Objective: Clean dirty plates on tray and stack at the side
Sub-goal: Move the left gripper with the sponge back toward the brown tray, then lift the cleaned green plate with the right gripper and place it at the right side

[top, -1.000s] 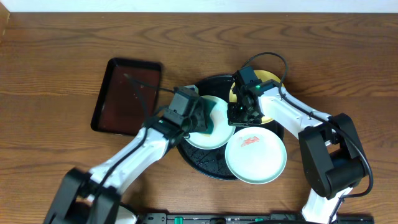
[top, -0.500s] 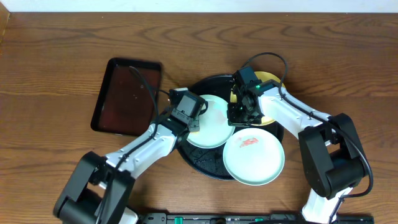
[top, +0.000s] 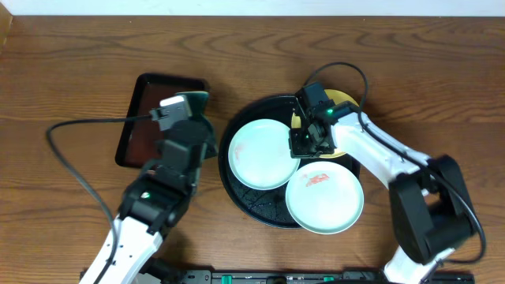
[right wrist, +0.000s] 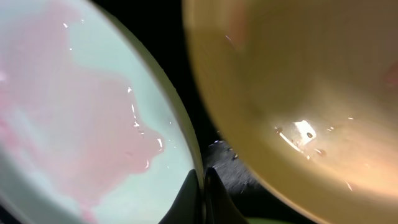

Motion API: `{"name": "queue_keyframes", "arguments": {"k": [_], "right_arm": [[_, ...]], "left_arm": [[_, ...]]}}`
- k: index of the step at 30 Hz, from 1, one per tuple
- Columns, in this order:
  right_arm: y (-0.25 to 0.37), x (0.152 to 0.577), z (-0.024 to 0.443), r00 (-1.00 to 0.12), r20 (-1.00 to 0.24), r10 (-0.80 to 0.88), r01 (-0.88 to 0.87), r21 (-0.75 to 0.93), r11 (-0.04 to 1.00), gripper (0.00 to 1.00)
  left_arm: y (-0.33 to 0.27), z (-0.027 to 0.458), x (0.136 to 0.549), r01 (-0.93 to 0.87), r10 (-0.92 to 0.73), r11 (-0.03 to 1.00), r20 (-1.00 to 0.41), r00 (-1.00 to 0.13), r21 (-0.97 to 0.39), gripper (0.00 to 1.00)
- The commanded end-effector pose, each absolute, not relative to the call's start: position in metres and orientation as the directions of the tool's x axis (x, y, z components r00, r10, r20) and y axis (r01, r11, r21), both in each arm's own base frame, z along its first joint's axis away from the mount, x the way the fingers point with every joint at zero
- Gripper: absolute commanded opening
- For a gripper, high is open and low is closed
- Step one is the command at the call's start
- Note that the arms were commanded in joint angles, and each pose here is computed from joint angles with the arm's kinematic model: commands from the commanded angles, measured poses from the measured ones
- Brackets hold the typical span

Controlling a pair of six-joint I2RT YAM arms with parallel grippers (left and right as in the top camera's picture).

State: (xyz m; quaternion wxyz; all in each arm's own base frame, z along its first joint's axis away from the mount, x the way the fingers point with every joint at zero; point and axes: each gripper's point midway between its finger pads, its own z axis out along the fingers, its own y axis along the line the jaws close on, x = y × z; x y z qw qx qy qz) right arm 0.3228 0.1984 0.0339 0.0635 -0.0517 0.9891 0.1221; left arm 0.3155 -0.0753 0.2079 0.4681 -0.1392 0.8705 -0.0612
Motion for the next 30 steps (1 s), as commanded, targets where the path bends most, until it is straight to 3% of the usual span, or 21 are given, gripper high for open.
{"name": "queue_keyframes", "arguments": {"k": [1, 5, 10, 13, 18, 23, 30], "right_arm": [[0.201, 0.329, 0.084, -0.926, -0.329, -0.186, -0.239, 0.127, 0.963, 0.01], [0.193, 0.331, 0.126, -0.843, -0.463, -0.272, -0.291, -0.032, 0.956, 0.01], [0.188, 0.343, 0.187, -0.637, -0.617, -0.463, -0.299, -0.356, 0.885, 0.01], [0.191, 0.344, 0.215, -0.528, -0.616, -0.584, -0.263, -0.535, 0.803, 0.01], [0.199, 0.334, 0.264, -0.396, -0.51, -0.763, -0.116, -0.797, 0.593, 0.01], [0.214, 0.323, 0.297, -0.335, -0.48, -0.811, -0.009, -0.859, 0.513, 0.01], [0.22, 0.323, 0.297, -0.316, -0.581, -0.75, 0.01, -0.793, 0.609, 0.01]], "left_arm": [[-0.061, 0.199, 0.304, -0.159, -0.294, 0.955, -0.749, -0.593, -0.249, 0.08], [-0.021, 0.182, 0.295, -0.293, -0.349, 0.934, -0.703, -0.62, -0.206, 0.08], [0.01, 0.181, 0.294, -0.368, -0.394, 0.909, -0.698, -0.598, -0.197, 0.07], [0.006, 0.179, 0.294, -0.349, -0.413, 0.906, -0.675, -0.611, -0.238, 0.07], [0.006, 0.178, 0.294, -0.345, -0.412, 0.908, -0.672, -0.616, -0.24, 0.08], [0.006, 0.176, 0.294, -0.347, -0.411, 0.908, -0.666, -0.622, -0.236, 0.07], [0.006, 0.163, 0.296, -0.357, -0.41, 0.908, -0.637, -0.653, -0.219, 0.07]]}}
